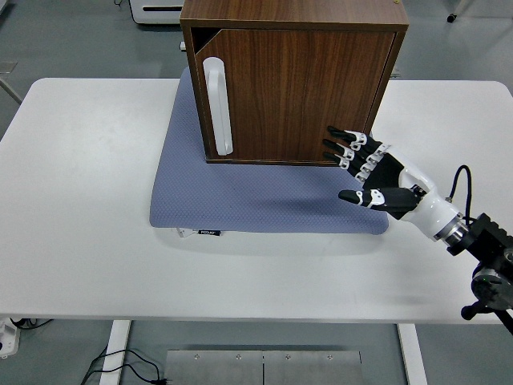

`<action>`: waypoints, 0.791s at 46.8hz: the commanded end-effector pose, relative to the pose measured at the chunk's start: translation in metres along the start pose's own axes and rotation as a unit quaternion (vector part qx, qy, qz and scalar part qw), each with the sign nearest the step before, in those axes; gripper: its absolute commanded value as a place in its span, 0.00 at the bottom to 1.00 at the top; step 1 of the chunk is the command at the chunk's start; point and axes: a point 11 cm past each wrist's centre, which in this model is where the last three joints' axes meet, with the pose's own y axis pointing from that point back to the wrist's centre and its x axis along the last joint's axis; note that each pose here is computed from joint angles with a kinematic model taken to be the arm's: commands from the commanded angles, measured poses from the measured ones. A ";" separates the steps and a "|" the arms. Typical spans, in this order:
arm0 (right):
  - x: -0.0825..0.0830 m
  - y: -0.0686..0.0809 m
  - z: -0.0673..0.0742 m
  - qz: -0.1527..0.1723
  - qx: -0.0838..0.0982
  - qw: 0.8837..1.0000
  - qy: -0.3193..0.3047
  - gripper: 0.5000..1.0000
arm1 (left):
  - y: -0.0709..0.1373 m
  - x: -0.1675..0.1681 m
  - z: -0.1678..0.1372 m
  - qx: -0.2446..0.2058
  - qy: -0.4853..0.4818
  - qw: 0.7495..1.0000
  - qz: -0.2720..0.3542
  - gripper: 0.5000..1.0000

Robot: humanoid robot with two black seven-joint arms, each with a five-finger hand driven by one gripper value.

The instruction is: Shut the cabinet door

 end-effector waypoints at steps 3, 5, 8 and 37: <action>0.018 0.017 -0.008 0.035 0.010 0.999 0.005 1.00 | 0.000 0.000 0.000 0.000 0.000 1.000 0.000 1.00; 0.024 0.022 -0.010 0.048 0.014 0.999 0.006 1.00 | 0.000 0.000 0.000 0.000 0.000 1.000 -0.001 1.00; 0.032 0.030 -0.013 0.068 0.020 0.997 0.006 1.00 | 0.000 0.000 0.001 -0.001 0.000 1.000 0.000 1.00; 0.121 0.083 -0.017 0.299 0.086 0.949 -0.047 1.00 | 0.000 0.000 0.001 0.000 0.000 1.000 0.000 1.00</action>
